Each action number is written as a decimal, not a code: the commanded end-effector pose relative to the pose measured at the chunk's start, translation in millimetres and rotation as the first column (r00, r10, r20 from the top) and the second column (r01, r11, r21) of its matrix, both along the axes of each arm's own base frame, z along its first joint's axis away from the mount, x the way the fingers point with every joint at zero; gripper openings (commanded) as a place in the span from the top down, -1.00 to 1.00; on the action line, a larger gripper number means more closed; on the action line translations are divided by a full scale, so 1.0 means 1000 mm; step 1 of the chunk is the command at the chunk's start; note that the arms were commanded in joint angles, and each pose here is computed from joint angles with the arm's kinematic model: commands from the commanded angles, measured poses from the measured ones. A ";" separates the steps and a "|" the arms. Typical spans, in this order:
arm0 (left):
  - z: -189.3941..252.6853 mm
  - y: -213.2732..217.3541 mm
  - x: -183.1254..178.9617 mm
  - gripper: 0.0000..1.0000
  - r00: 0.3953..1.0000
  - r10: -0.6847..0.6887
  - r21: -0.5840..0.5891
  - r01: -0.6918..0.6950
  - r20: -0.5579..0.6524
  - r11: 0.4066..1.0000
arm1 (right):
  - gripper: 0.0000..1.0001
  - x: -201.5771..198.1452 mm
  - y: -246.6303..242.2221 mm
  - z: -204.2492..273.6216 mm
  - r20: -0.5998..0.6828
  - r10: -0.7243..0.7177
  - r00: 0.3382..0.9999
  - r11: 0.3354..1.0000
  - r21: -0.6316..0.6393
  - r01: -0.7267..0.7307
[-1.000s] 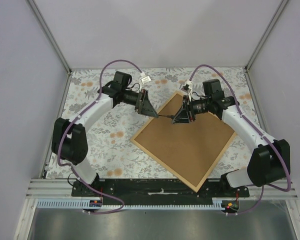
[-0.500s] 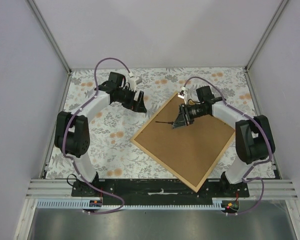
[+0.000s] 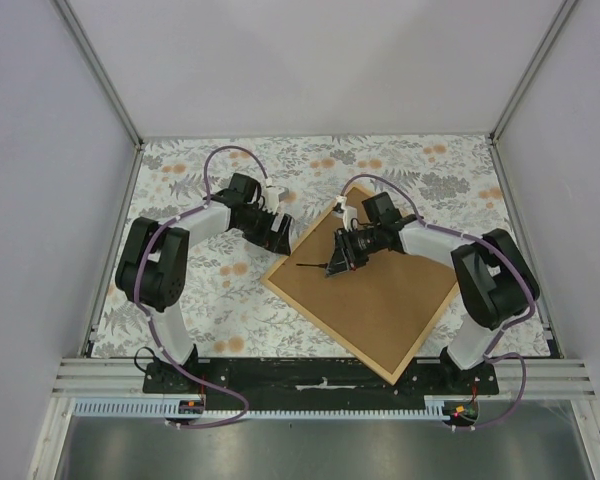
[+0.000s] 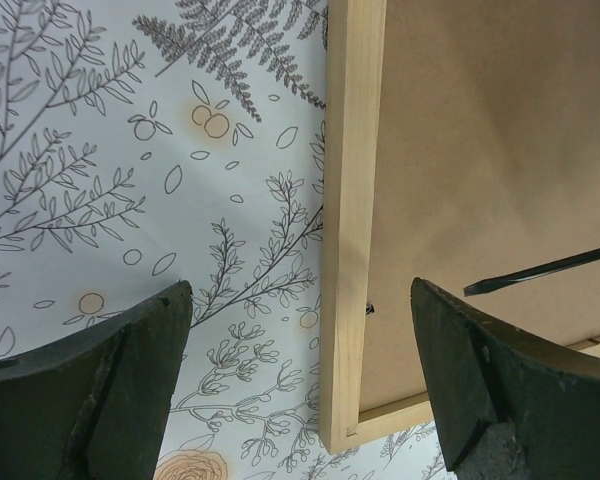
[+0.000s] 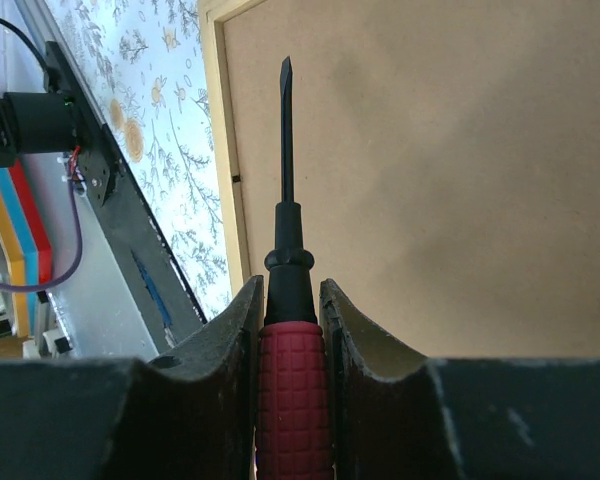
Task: Take the photo out of the frame
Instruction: Release the photo frame item from the photo frame.
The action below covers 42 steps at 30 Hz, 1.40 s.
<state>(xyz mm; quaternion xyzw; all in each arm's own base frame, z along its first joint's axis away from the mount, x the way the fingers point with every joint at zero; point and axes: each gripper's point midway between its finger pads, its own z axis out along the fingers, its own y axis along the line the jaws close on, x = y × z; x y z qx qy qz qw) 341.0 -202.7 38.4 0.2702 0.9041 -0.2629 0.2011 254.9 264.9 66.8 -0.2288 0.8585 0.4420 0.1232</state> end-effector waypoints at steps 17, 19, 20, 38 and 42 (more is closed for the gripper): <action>-0.006 -0.005 -0.025 -0.40 0.993 -0.079 -0.118 0.069 -0.084 0.991 | 1.00 0.013 0.041 -0.021 -0.028 0.056 0.998 0.991 -0.123 -0.059; -0.004 -0.006 -0.028 -0.35 0.992 -0.087 -0.130 0.075 -0.087 0.989 | 1.00 0.012 0.038 -0.019 -0.023 0.060 0.998 0.990 -0.125 -0.063; -0.004 -0.005 -0.030 -0.34 0.992 -0.087 -0.131 0.075 -0.089 0.989 | 1.00 0.009 0.036 -0.019 -0.024 0.064 0.998 0.990 -0.126 -0.067; -0.012 -0.003 -0.032 0.18 0.993 -0.061 -0.122 0.048 -0.103 0.991 | 1.00 0.000 0.046 -0.016 -0.035 0.095 0.995 0.992 -0.079 -0.097; -0.012 -0.004 -0.033 0.32 0.992 -0.063 -0.128 0.049 -0.109 0.991 | 1.00 0.002 0.049 -0.022 -0.047 0.088 0.995 0.992 -0.090 -0.092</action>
